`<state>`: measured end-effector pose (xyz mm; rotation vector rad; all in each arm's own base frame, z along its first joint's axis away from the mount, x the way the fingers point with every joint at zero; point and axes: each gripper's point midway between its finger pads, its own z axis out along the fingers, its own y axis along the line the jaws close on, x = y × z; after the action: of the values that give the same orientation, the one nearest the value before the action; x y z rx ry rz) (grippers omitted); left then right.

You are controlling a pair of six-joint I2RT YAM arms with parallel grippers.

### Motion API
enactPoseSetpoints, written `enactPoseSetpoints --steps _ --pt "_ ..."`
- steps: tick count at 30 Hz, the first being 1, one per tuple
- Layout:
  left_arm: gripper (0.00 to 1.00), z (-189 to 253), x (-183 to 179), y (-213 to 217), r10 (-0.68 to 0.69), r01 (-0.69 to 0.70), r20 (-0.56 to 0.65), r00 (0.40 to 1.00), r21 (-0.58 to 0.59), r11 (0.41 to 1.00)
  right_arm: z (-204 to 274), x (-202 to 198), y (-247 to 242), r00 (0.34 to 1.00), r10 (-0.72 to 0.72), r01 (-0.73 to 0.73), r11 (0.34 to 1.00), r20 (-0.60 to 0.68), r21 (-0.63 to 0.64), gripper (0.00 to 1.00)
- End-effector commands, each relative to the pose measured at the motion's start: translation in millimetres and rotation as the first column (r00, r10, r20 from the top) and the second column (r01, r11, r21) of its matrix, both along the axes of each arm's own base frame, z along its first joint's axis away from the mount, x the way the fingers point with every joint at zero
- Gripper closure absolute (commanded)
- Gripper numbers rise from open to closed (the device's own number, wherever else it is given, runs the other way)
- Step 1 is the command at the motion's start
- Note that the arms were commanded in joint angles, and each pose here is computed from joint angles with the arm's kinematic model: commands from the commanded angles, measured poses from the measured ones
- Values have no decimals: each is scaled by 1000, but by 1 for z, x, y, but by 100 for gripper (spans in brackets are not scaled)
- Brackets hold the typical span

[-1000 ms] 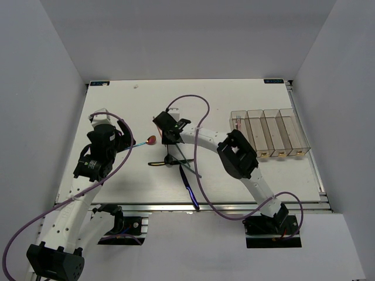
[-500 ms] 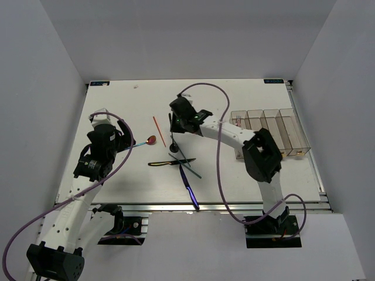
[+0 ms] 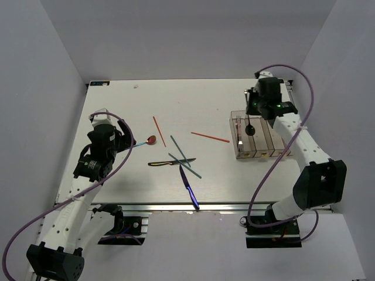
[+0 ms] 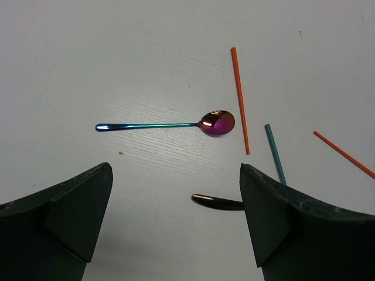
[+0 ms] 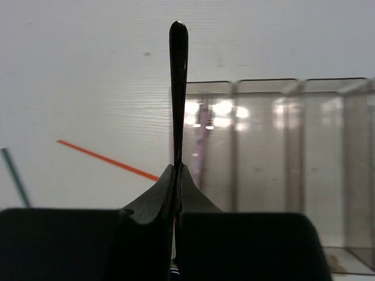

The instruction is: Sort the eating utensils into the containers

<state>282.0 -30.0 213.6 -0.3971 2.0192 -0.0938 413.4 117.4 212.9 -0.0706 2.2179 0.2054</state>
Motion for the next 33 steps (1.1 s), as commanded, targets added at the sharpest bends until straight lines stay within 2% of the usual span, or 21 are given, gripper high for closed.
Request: enactPoseSetpoints --steps 1,5,8,14,19,20,23,27,29,31,32,33 --pt "2 3 -2 0 -6 6 22 1000 -3 1000 -23 -2 -50 998 6 -16 990 -70 -142 100" --pt "2 -1 -1 0 -5 5 2 1000 4 1000 -45 8 -94 985 -84 47 971 -151 -236 100" --pt "2 -2 -1 0 -5 5 0 1000 5 1000 -67 3 -109 968 -118 55 962 -222 -269 100" --pt "2 -5 1 -1 -7 7 -13 1000 9 1000 -92 -5 -101 966 -75 27 981 -249 -192 100" --pt "2 -7 2 -1 -7 7 -20 1000 11 1000 -105 -6 -99 956 -82 31 983 -281 -179 100" --pt "2 -9 2 -1 -7 7 -25 1000 12 1000 -108 -7 -98 955 -79 29 984 -287 -175 90" --pt "2 -11 2 -1 -5 6 -36 999 15 1000 -108 -6 -99 958 -88 39 983 -274 -179 71" --pt "2 -12 3 -1 -4 5 -39 999 17 1000 -99 3 -103 965 -106 59 979 -238 -196 62" --pt "2 -13 3 0 1 -1 -41 999 21 1000 -94 7 -102 967 -101 57 980 -233 -188 51" --pt "2 -13 3 1 5 -4 -42 999 24 1000 -86 8 -97 972 -82 44 984 -220 -171 51" --pt "2 -13 3 1 10 -9 -43 999 25 1000 -76 7 -92 977 -89 63 989 -196 -132 46" --pt "2 -14 3 2 14 -13 -48 999 29 1000 -71 6 -90 978 -93 71 990 -185 -122 21"
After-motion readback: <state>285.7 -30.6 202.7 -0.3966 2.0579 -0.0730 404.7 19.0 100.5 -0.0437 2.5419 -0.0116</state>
